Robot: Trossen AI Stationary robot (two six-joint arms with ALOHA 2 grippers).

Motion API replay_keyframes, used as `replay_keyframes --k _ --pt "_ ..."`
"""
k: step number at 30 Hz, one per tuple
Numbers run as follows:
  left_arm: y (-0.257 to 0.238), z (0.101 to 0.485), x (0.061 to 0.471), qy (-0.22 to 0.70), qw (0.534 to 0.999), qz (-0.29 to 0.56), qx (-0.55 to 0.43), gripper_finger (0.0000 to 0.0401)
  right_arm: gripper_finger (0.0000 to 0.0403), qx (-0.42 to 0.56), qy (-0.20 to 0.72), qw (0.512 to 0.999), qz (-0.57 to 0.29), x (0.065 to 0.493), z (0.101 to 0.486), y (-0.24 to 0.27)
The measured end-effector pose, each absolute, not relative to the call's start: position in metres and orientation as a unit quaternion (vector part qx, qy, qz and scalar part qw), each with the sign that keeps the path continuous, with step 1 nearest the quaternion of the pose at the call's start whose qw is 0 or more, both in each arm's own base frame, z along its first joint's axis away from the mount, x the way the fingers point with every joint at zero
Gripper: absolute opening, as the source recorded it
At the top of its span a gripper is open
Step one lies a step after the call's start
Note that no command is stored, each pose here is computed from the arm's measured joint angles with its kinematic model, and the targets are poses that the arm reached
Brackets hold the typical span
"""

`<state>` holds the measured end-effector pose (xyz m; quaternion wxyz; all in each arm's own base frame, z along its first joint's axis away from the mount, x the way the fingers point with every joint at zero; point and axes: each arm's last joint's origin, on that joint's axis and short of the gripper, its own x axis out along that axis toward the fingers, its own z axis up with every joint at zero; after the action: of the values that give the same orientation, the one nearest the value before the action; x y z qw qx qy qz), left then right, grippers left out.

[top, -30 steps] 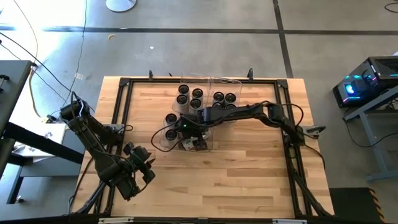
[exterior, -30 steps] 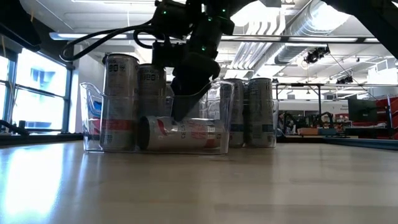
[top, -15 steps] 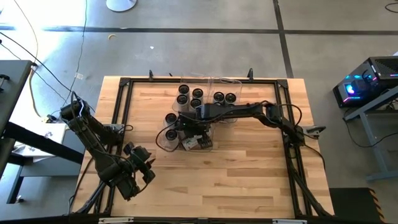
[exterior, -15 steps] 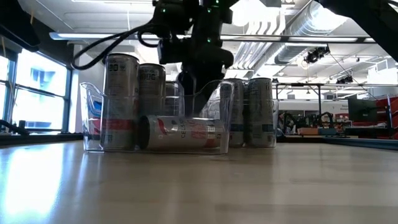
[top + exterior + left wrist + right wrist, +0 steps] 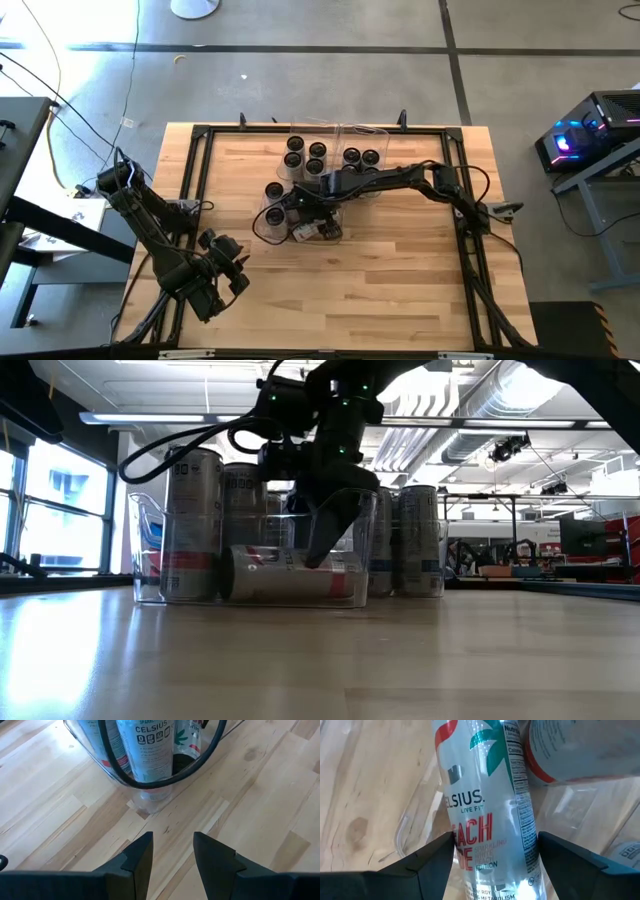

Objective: Sort soda cans
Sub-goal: Adjust the white-pink soda can in the bottom transparent bin

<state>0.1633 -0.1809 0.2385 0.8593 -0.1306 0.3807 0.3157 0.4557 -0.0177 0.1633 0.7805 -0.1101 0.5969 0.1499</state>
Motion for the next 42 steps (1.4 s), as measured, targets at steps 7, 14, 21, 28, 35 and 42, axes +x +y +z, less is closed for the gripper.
replay_keyframes --k 7,14,21,28,35,42 --pt "-0.181 0.239 0.163 0.381 0.859 0.316 -0.13 0.0133 0.0277 -0.134 0.578 0.791 0.146 0.456 0.149 -0.017" --pt "-0.181 0.238 0.163 0.381 0.859 0.316 -0.131 0.0133 0.0276 -0.143 0.583 0.788 0.132 0.456 0.148 -0.015" --pt "-0.181 0.238 0.163 0.381 0.859 0.316 -0.131 0.0133 0.0225 -0.141 0.584 0.788 0.132 0.455 0.148 -0.016" --pt "-0.181 0.238 0.163 0.381 0.859 0.316 -0.131 0.0133 0.0204 -0.144 0.582 0.79 0.129 0.454 0.154 -0.011" --pt "-0.181 0.238 0.163 0.381 0.859 0.316 -0.132 0.0133 0.0204 -0.129 0.579 0.797 0.117 0.443 0.182 -0.007" --pt "-0.181 0.239 0.163 0.378 0.858 0.319 -0.139 0.0133 0.0202 -0.14 0.564 0.804 0.123 0.432 0.212 -0.004"
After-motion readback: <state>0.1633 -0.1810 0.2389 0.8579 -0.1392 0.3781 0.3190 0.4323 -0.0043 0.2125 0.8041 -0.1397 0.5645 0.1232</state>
